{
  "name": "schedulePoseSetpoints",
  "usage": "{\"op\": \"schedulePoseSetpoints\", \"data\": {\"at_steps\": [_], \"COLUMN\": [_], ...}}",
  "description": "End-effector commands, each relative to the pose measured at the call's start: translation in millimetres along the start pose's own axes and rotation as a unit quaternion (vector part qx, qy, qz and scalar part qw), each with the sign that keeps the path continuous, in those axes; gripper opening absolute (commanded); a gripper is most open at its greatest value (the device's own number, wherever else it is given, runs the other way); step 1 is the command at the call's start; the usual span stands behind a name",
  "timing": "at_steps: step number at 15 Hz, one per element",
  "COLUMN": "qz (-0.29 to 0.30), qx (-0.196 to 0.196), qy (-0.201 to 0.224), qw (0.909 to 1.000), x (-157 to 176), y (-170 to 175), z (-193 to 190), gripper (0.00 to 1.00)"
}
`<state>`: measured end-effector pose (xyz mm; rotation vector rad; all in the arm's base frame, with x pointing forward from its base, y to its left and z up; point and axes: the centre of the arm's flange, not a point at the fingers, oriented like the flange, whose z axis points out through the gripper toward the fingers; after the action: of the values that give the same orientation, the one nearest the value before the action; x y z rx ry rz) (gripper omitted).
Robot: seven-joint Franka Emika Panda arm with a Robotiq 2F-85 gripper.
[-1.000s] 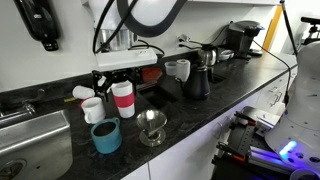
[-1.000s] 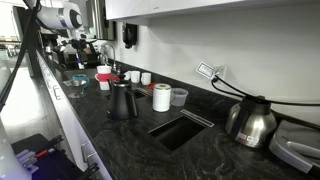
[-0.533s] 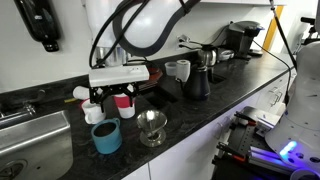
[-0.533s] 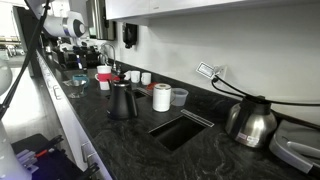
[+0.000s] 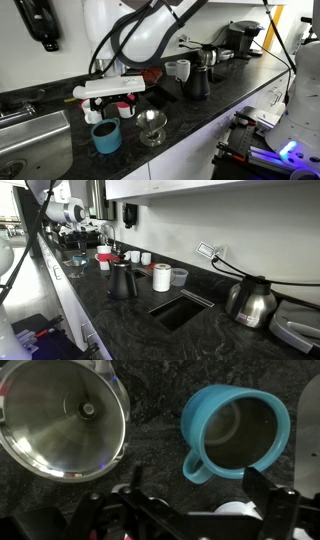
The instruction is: Move the Green cup to the right
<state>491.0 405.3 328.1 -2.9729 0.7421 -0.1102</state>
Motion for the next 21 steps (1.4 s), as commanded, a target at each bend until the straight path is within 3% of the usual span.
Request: {"op": "schedulePoseSetpoints", "data": {"at_steps": [1, 5, 10, 21], "qz": [0.033, 0.084, 0.165, 0.252], "qx": [0.015, 0.012, 0.014, 0.019], "qy": [0.005, 0.012, 0.01, 0.003], "qw": [0.9993, 0.9963, 0.9862, 0.9676], "x": [4, 5, 10, 0], "y": [-11, -11, -9, -16], "z": [3, 9, 10, 25], "gripper": [1.0, 1.0, 1.0, 0.98]}}
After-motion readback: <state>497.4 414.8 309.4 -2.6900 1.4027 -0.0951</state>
